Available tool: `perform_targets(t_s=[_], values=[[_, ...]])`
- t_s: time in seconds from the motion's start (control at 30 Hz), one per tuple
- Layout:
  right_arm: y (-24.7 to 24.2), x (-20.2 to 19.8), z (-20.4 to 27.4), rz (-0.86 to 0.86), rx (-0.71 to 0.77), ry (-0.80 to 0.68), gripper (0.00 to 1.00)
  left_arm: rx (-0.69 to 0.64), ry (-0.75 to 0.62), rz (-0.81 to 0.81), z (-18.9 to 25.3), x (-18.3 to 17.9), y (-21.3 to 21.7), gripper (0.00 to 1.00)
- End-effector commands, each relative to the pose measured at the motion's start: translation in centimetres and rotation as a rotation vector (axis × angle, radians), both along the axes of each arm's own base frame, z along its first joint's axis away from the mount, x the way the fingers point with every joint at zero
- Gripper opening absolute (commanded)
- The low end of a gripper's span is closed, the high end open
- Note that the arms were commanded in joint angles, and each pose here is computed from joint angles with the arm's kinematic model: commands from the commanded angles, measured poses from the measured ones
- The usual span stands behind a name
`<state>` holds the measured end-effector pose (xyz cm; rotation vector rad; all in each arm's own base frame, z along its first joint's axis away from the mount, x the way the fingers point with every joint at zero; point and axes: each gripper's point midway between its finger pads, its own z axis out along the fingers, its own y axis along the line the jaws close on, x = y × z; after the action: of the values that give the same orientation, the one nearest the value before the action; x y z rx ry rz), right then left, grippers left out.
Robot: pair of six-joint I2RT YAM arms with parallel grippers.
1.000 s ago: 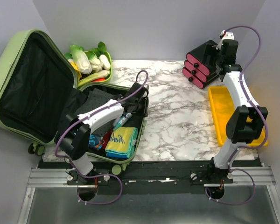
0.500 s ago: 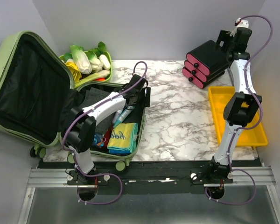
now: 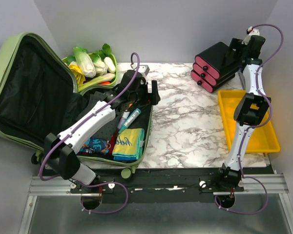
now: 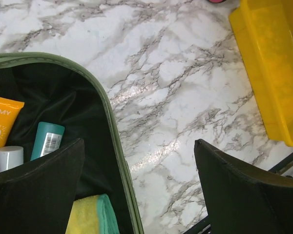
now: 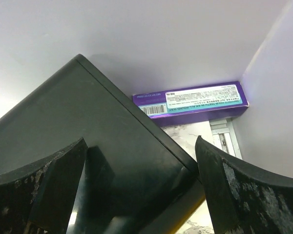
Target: Open, take out, and arrange the luggage
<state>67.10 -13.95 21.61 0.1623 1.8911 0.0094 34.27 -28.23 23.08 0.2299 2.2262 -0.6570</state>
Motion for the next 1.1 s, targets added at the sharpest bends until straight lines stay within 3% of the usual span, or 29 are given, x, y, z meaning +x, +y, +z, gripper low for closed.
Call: perform_targets(t_s=[0.0,0.17,0.37,0.6,0.77,0.9,1.07], values=[[1.5,-0.5,0.9,0.088,0.016,-0.010,1.00,0.033,-0.051,0.058,1.0,-0.3,1.9,0.99],[1.7,-0.9,1.1,0.100,0.084,-0.018,1.00,0.049,-0.045,0.088,0.7,-0.4,2.6,0.99],[5.3,-2.3,0.3,0.315,0.122,0.012,1.00,0.068,-0.041,0.094,0.3,-0.4,2.9,0.99],[2.1,-2.7,0.5,0.136,0.051,0.037,1.00,0.071,-0.044,0.101,0.3,-0.9,3.4,0.99],[0.3,-3.0,6.2,0.017,0.010,-0.064,1.00,0.056,-0.066,0.091,0.8,-1.1,3.5,0.99],[-0.3,-5.2,10.1,-0.063,0.011,-0.111,1.00,0.045,-0.087,0.083,1.4,-1.0,3.3,0.99],[-0.7,-10.7,8.8,-0.173,0.000,-0.043,1.00,-0.001,-0.128,0.053,2.4,-1.1,2.7,0.99]])
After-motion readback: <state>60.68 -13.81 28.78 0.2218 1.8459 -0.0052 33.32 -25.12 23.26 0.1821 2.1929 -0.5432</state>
